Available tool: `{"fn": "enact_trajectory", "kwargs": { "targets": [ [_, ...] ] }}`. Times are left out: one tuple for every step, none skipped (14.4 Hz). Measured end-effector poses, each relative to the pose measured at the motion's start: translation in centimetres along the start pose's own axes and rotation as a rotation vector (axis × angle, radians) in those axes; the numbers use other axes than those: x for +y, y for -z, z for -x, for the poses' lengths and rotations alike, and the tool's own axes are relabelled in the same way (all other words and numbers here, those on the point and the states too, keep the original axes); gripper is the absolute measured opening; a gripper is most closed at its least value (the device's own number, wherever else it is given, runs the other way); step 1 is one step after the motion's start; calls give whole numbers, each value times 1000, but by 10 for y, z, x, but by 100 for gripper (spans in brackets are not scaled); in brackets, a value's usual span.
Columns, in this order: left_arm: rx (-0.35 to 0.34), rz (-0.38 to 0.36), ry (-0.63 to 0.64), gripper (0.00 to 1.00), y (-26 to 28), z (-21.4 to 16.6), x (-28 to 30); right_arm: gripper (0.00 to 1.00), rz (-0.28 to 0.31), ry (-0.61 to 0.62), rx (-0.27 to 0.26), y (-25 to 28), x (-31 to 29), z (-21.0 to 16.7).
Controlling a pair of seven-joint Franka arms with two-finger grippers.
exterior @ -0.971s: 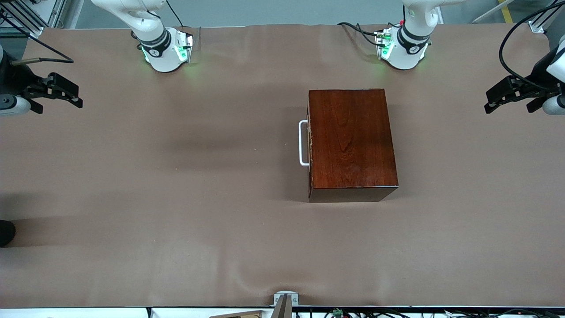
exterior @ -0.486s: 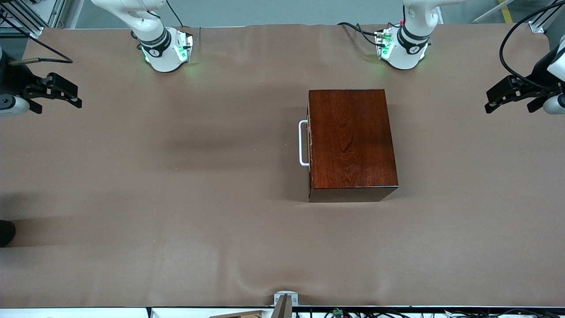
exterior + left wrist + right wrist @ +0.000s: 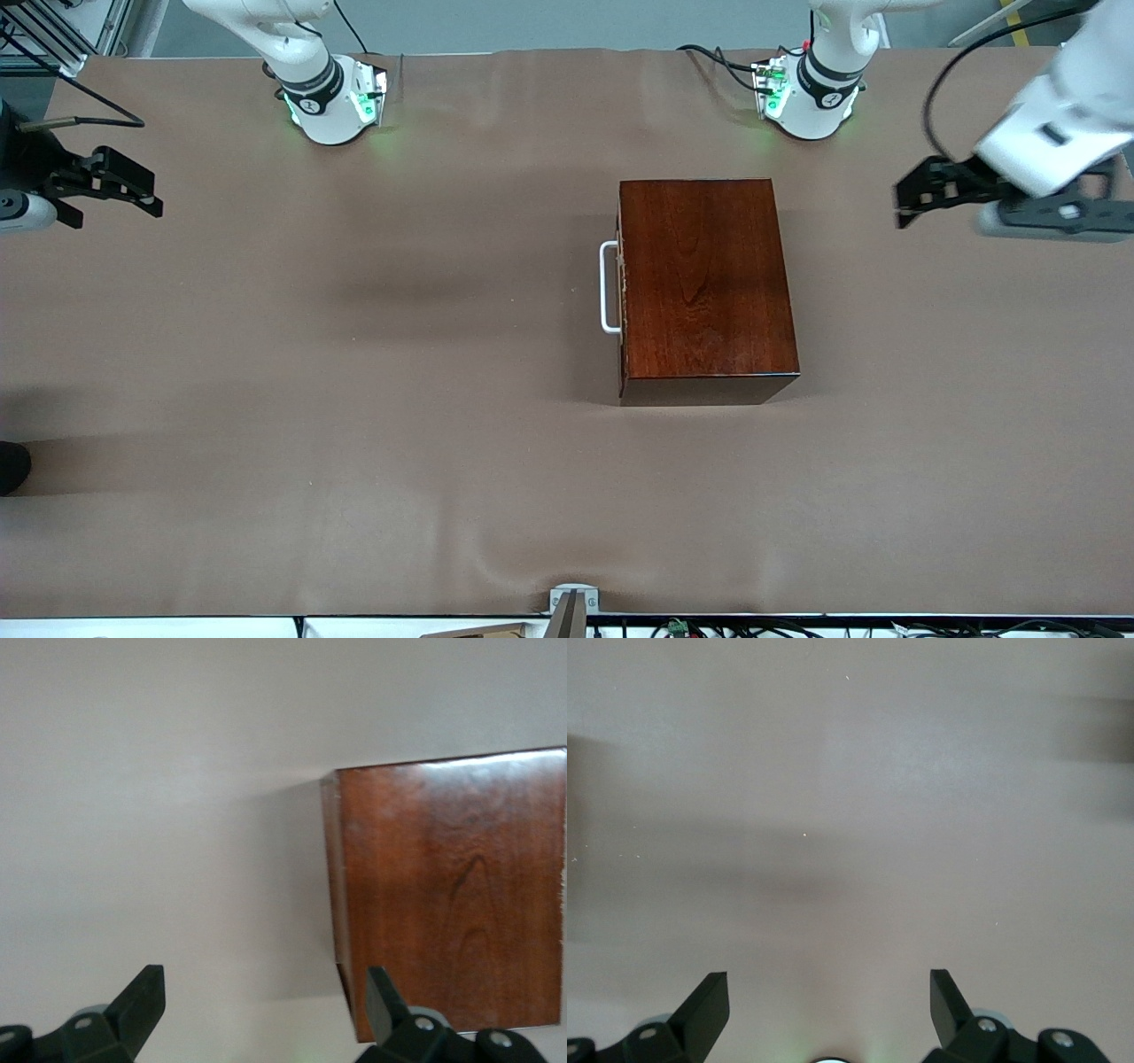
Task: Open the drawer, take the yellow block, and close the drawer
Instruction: 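Move the left gripper to the white drawer handle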
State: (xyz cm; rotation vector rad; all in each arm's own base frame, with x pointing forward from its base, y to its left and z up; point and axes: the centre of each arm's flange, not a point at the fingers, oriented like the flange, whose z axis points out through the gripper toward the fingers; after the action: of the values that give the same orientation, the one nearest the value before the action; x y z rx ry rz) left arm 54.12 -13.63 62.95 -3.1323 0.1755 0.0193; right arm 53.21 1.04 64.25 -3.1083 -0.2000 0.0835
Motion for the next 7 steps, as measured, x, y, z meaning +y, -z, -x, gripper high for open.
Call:
{"fn": "enact_trajectory", "kwargs": {
  "targets": [
    [-8,-2,-8,100,-6,-2,20,100,0,0,0,0,0,0],
    [-10,-13,-22,100,-10,-4,42,100,1,-1,0,0,0,0],
    [-11,-28,-52,100,-15,-6,67,100,1,0,0,0,0,0],
    [-12,-41,-78,100,-20,-6,94,100,1,0,2,0,0,0],
    [-13,-52,-91,100,-26,-6,121,100,1,1,4,0,0,-1],
    [-20,-58,-94,100,-34,-6,146,100,2,2,5,0,-1,-1],
    [-30,-59,-93,100,-44,-7,168,100,2,4,5,0,-2,-1]
  ]
}}
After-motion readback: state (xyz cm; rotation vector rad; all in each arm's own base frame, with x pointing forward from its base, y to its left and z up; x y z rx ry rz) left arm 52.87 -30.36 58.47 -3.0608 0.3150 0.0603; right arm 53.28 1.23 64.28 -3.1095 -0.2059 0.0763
